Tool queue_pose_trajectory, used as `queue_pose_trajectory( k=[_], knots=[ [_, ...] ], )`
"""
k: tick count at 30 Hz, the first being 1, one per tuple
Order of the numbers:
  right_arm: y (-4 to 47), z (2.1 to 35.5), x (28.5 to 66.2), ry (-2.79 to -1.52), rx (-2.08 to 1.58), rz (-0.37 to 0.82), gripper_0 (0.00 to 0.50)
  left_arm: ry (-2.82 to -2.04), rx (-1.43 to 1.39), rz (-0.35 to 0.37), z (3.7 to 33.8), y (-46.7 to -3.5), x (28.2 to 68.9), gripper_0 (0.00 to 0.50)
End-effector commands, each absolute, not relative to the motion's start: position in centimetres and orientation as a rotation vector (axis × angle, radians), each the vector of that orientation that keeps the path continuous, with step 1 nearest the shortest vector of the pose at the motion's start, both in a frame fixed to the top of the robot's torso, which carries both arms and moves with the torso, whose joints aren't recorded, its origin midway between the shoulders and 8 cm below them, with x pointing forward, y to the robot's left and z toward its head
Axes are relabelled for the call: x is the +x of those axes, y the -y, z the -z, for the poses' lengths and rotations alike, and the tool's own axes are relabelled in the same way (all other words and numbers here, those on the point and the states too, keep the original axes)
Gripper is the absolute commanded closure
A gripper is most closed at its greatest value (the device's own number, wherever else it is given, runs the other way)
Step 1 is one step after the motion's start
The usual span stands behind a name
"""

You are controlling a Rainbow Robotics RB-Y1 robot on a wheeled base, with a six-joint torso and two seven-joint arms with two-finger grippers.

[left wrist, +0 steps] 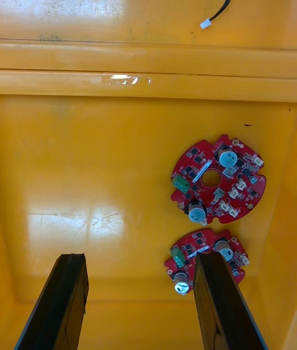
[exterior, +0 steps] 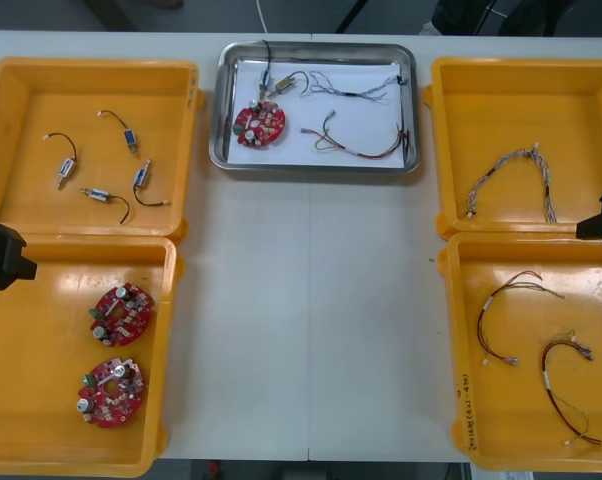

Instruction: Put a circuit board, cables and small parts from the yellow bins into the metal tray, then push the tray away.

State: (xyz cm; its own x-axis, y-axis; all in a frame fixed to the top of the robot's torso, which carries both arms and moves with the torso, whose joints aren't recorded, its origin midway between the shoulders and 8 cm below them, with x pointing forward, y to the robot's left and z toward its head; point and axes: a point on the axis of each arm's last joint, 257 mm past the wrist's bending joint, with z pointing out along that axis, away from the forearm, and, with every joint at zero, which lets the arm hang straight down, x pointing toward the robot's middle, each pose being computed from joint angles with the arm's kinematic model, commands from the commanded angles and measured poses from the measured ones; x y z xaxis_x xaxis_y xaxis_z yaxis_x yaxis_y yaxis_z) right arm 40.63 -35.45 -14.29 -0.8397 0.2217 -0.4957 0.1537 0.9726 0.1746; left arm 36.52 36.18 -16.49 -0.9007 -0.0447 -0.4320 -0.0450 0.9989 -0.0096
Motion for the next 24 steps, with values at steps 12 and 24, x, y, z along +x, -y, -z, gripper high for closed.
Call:
queue_pose_trajectory(
  k=[12, 24],
  knots=[
    [37.7, 16.9, 37.6, -2.634, 0.296, -0.124, 0.0, -2.669, -0.033, -0.079, 15.1, -37.7, 36.2, 0.0],
    [39.0, 16.1, 37.5, -2.654, 0.071, 0.058, 0.0, -2.669, -0.033, -0.079, 15.1, -37.7, 36.2, 0.0]
  ],
)
